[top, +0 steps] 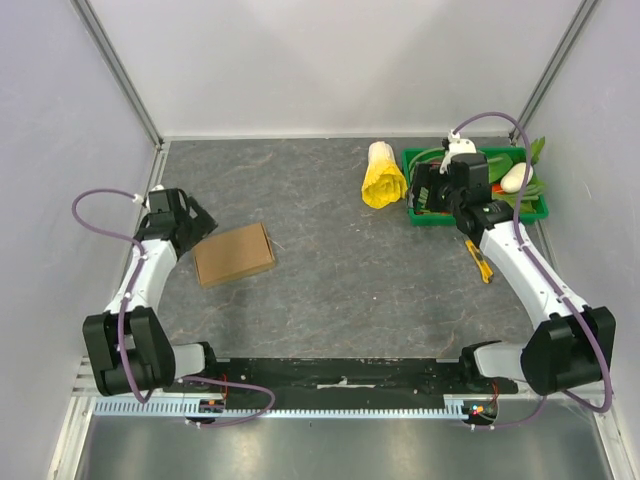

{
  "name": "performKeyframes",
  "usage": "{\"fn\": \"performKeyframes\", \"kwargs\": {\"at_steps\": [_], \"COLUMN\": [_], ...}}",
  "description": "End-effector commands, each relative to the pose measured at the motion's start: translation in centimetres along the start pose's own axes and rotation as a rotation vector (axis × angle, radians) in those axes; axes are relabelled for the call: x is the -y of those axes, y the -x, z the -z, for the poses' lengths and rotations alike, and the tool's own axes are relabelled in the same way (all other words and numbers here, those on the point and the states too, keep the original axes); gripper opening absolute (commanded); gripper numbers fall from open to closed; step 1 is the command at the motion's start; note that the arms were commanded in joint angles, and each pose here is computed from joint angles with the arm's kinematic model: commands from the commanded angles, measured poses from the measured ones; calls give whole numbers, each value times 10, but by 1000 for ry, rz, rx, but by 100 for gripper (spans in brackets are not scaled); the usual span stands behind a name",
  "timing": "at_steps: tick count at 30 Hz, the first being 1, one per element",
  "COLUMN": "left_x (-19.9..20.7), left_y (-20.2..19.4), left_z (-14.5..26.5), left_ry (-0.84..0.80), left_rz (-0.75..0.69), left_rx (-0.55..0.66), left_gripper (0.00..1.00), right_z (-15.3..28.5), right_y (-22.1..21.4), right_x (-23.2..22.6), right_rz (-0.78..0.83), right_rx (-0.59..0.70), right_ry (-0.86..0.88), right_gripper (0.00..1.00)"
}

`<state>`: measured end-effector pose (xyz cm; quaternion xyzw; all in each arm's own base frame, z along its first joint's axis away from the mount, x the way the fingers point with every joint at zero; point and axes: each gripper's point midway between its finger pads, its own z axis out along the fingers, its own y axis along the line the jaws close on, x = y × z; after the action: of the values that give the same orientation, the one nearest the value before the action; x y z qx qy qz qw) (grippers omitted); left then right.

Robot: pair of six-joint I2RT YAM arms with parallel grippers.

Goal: Unpack the express box

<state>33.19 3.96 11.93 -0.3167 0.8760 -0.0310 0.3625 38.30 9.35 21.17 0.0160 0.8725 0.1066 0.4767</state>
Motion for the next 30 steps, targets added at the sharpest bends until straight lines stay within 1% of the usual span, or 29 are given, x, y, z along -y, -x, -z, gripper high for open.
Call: {"fn": "performKeyframes", "kwargs": {"at_steps": [1, 8, 13, 15, 17, 19, 23, 26, 27, 28, 30], "left_x": [-8, -14, -14, -14, -21, -20, -1, 32, 39, 56, 68], "left_y": [-7, -31, -48, -50, -53, -55, -69, -84, -82, -93, -85], "left_z": [-18, -31, -38, -40, -41, -45, -52, -49, -48, -42, -36], "left_ry": [32, 49, 26, 21, 50, 30, -52, -168, -191, -230, -259], "left_rz": [112, 179, 186, 187, 192, 184, 153, 81, 60, 8, -8], "left_rx": [14, -51, -85, -80, -70, -51, -97, -114, -101, -116, -82], "left_gripper": [99, 97, 91, 86, 86, 86, 85, 85, 85, 85, 85], "right_z": [11, 14, 13, 12, 12, 11, 10, 11, 10, 11, 11], "right_y": [12, 6, 5, 4, 3, 3, 3, 3, 2, 2, 2], "right_x": [-7, -4, -2, -1, -2, -1, 0, 2, 1, 2, 2], "right_rz": [-7, 4, 0, 0, 1, 1, -1, -7, -7, -8, -9], "right_rx": [68, 66, 64, 61, 60, 60, 60, 62, 62, 63, 64], "right_ry": [36, 24, 15, 15, 16, 11, 5, -2, -3, -7, -5], "right_gripper": [98, 98, 98, 98, 98, 98, 98, 98, 98, 98, 98]}}
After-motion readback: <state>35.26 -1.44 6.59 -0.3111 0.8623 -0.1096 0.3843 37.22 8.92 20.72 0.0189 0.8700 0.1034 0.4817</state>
